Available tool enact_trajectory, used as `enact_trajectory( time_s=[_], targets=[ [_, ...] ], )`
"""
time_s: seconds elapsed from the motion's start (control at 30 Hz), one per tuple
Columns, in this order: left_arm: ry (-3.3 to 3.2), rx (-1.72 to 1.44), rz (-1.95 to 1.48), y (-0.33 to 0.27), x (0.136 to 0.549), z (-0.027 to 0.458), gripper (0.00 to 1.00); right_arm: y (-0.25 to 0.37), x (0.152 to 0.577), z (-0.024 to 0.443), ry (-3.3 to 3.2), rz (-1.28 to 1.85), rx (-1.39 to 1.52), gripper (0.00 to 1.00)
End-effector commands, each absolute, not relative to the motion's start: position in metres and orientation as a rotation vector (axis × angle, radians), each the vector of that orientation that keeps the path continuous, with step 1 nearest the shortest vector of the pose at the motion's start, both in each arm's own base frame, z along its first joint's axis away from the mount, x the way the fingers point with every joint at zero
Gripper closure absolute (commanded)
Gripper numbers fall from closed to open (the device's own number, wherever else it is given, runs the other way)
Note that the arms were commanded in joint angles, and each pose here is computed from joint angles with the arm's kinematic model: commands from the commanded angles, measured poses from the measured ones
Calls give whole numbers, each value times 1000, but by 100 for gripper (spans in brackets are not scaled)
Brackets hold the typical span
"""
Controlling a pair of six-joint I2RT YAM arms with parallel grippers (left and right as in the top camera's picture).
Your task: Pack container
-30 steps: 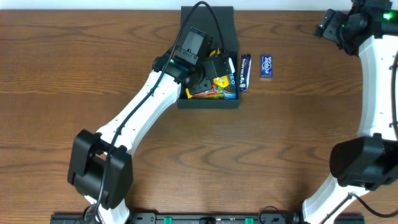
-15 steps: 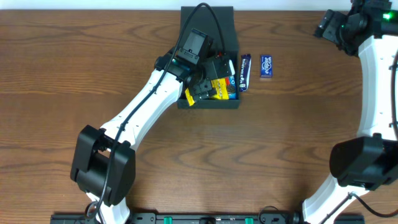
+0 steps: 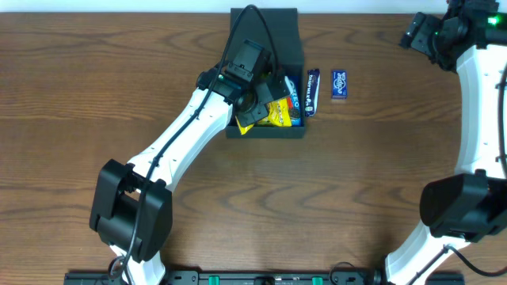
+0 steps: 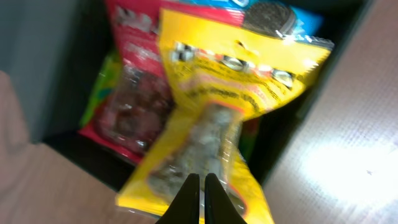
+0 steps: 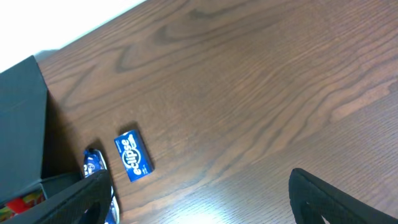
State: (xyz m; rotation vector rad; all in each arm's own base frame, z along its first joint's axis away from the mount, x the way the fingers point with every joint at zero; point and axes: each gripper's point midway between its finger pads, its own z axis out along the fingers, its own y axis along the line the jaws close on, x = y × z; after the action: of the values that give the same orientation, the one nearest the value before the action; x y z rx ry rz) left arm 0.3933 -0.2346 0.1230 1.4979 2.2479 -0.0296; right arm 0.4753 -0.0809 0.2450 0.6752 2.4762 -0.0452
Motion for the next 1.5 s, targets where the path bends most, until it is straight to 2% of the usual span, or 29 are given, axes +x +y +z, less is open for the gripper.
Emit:
enact_trajectory(
  time_s=[0.0, 0.2, 0.43, 0.63, 0.87, 1.1, 1.47],
  targets=[
    [2257, 1488, -135, -242, 384, 131, 94, -86, 475, 248, 2465, -61, 680, 10],
    [2290, 1484, -141, -239, 385, 122, 94, -86, 475, 248, 2466, -61, 680, 10],
    [2402, 1483, 2, -217, 403, 73, 94, -86, 474, 248, 2470, -62, 681, 10],
    [2410, 1483, 3, -217, 407, 62, 94, -86, 474, 248, 2469, -62, 681, 10],
    [2375, 1420, 219, -201, 430, 79, 94, -86, 474, 248, 2469, -62, 681, 10],
    [2235, 1339, 158, -215, 438, 145, 94, -86, 474, 248, 2469, -62, 681, 10],
    [2286, 1345, 94, -211, 431, 135, 94, -86, 474, 248, 2469, -62, 681, 10]
  ],
)
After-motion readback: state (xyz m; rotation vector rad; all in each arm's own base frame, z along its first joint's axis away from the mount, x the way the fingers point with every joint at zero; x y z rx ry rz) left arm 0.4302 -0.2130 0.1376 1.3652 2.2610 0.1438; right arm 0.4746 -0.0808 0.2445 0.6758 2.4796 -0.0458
